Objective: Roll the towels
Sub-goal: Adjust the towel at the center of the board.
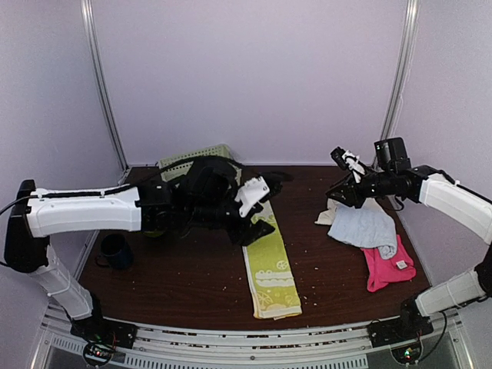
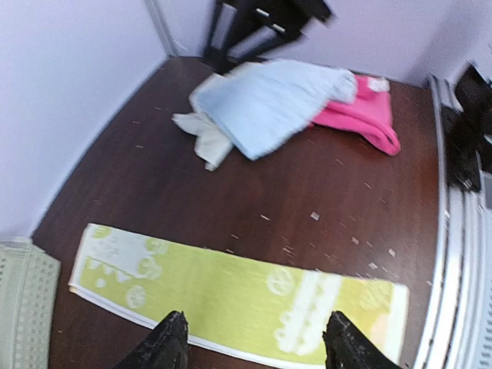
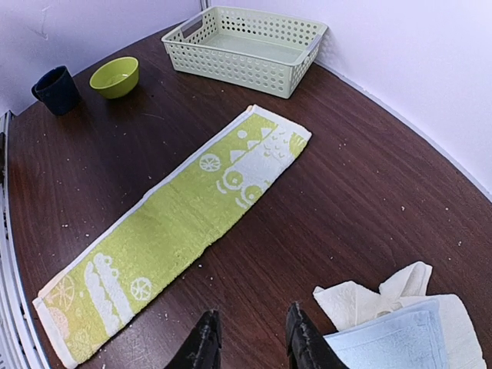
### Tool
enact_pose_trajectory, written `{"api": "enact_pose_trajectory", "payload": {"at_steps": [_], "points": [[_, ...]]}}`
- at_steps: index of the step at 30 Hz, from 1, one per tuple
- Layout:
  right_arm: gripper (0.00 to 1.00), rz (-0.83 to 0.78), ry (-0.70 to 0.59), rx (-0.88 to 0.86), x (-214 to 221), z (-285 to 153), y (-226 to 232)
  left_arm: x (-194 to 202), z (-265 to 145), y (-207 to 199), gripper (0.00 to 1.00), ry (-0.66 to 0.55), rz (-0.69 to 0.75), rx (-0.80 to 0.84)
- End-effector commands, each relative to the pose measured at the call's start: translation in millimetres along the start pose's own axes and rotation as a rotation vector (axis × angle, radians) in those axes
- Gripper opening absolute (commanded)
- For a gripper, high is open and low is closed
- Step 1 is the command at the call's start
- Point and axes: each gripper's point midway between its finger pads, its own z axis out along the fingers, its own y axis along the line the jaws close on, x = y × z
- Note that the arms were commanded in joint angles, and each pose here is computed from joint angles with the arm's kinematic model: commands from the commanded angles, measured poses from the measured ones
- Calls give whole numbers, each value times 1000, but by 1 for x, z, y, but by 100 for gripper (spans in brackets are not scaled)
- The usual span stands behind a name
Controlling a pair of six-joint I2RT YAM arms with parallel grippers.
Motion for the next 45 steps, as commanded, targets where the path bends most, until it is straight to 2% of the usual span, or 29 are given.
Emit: {"api": "enact_pose_trajectory", "payload": {"at_steps": [1,4,9,13,22,28,38,45], "points": [[32,-5,-44,15,19,3,3,51,5,-66,65,104,108,114],[32,-25,-29,26,30,8,1,82,11,-106,65,191,160,173],[32,-8,16,19,42,18,-2,117,22,-146,54,276,230,283],[32,-10,18,2,44,20,0,138,29,-154,46,313,210,311],[33,-16,30,-31,55,20,9,166,50,-163,46,348,252,340],[33,-37,18,-29,51,16,10,169,67,-163,43,352,239,310],[32,3,18,-1,37,12,3,176,100,-171,17,400,239,301],[31,-26,61,121,22,-14,-15,142,150,-191,1,311,226,332]]}}
